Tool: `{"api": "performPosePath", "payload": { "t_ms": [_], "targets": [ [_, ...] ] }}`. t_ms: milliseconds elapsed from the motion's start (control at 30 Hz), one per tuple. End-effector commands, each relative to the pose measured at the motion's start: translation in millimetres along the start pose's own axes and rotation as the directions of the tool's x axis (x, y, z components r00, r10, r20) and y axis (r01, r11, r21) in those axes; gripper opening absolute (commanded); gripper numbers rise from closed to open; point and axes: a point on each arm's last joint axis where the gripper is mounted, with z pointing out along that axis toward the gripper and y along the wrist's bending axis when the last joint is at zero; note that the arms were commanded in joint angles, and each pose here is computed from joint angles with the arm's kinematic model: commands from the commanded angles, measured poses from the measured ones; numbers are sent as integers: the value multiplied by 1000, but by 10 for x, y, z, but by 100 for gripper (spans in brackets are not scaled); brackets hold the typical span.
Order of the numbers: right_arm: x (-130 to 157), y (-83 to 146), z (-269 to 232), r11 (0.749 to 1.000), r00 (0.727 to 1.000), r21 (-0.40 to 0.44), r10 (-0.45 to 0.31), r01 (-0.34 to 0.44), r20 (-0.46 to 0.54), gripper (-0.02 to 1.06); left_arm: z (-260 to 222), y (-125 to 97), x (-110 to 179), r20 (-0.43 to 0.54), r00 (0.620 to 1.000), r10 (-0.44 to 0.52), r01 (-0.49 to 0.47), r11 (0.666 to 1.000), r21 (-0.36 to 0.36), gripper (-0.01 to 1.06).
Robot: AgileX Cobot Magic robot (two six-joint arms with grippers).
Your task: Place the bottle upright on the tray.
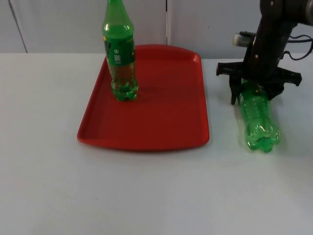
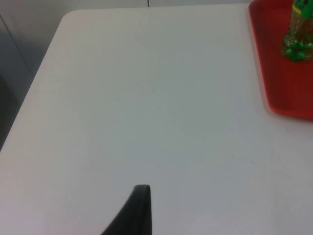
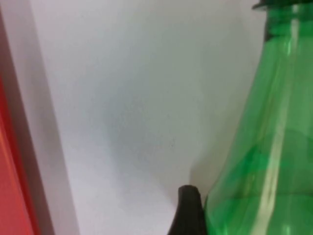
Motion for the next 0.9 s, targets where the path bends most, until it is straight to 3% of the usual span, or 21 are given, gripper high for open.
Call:
{"api": "performPosePath", "payload": {
  "t_ms": [0, 267, 567, 733, 767, 867],
  "targets": [
    [-18, 3, -83, 999, 1000, -47, -2, 2, -1, 0, 4, 3, 0, 10, 1000, 1, -1, 1000, -5, 105],
    [-122, -42, -721, 994, 991, -85, -59, 69, 116, 0, 4, 3, 0, 10, 1000, 1, -1, 1000, -5, 105],
    [-126, -110, -1636, 978, 943, -83, -158, 190, 294, 0, 4, 3, 0, 10, 1000, 1, -1, 1000, -5, 105],
    [-6, -72, -2341, 947, 871, -128, -211, 295, 444, 0, 4, 3, 0, 10, 1000, 1, -1, 1000, -5, 105],
    [-6, -72, -2341, 947, 871, -128, -211, 295, 444, 0, 4, 3, 0, 10, 1000, 1, -1, 1000, -5, 105],
    [58, -47, -2726, 926, 808, -166, -195, 338, 556, 0, 4, 3, 0, 10, 1000, 1, -1, 1000, -5, 105]
  ]
}}
